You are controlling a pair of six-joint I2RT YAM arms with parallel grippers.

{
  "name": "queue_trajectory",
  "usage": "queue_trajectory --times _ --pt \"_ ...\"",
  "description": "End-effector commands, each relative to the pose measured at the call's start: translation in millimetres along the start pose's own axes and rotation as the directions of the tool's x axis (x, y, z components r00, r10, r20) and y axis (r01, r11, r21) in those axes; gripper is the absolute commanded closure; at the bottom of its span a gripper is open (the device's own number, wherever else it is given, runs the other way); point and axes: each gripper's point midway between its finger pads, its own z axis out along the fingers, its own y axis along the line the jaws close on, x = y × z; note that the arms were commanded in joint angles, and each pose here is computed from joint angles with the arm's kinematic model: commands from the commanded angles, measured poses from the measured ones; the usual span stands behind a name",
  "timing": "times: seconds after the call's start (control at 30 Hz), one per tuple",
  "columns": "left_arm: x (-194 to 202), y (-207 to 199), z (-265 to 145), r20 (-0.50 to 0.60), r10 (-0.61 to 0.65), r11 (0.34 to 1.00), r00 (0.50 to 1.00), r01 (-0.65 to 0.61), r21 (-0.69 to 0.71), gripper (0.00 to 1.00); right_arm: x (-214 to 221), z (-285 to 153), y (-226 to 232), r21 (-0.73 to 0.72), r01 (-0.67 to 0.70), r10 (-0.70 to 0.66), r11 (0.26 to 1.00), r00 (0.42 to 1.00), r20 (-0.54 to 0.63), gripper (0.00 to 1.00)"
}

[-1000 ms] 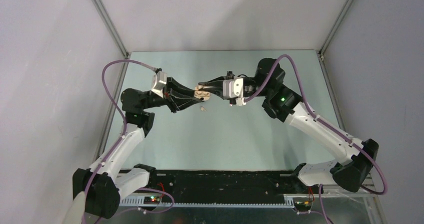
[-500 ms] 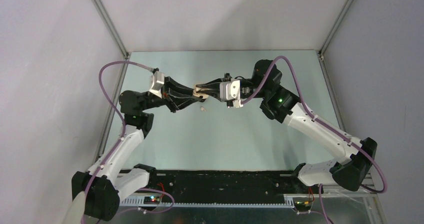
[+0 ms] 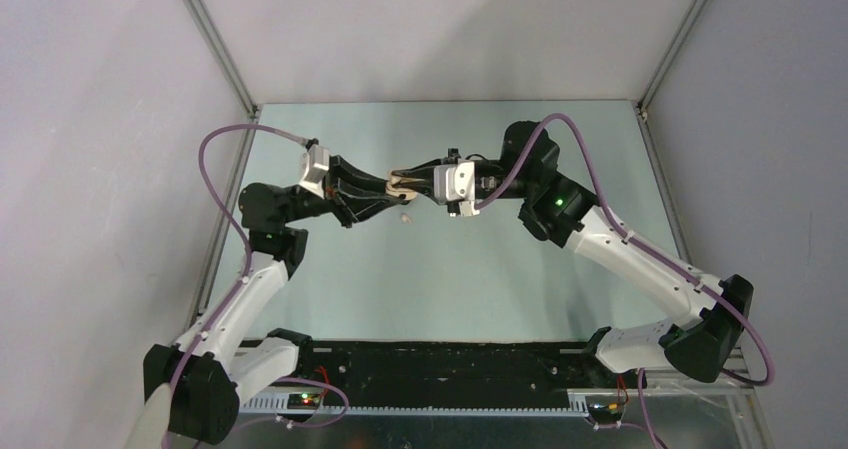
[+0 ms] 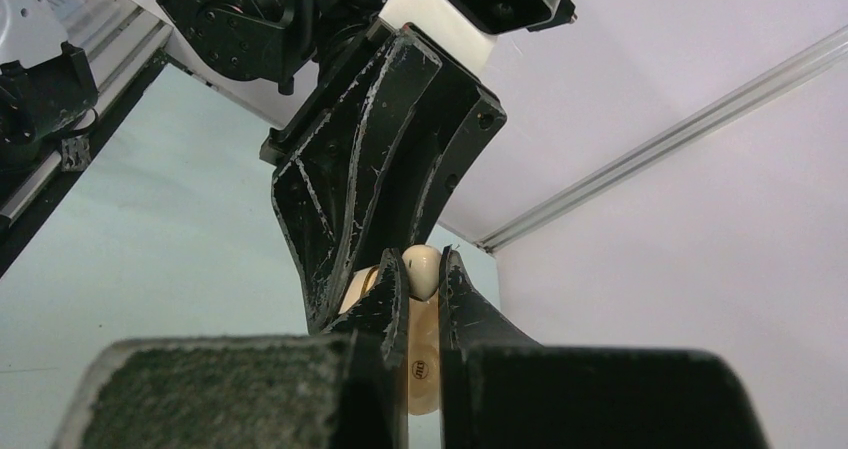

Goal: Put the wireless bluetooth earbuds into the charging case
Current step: Insert the left earbud into the left side groove of the charging case.

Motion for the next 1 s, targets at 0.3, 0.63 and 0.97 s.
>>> queue_trajectory --times 0.3,0.63,0.97 --pt "-13.2 -5.0 -1.5 0.036 0.062 0.998 0.997 -0.061 -0.013 1.00 0.5 6.4 0.3 0.000 0.030 -0.030 1.000 1.000 -0.007 1.00" --pt "-14.4 -0.2 -2.5 0.038 0.056 0.998 0.998 -0.055 -0.028 1.00 4.5 4.3 -0.3 0.002 0.043 -0.042 0.999 0.999 -0.027 1.00" --pt "-15.9 4.2 -3.1 0.044 0.045 0.998 0.998 -0.043 -0.047 1.00 2.2 3.4 -0.6 0.003 0.046 -0.046 0.999 0.999 -0.024 1.00"
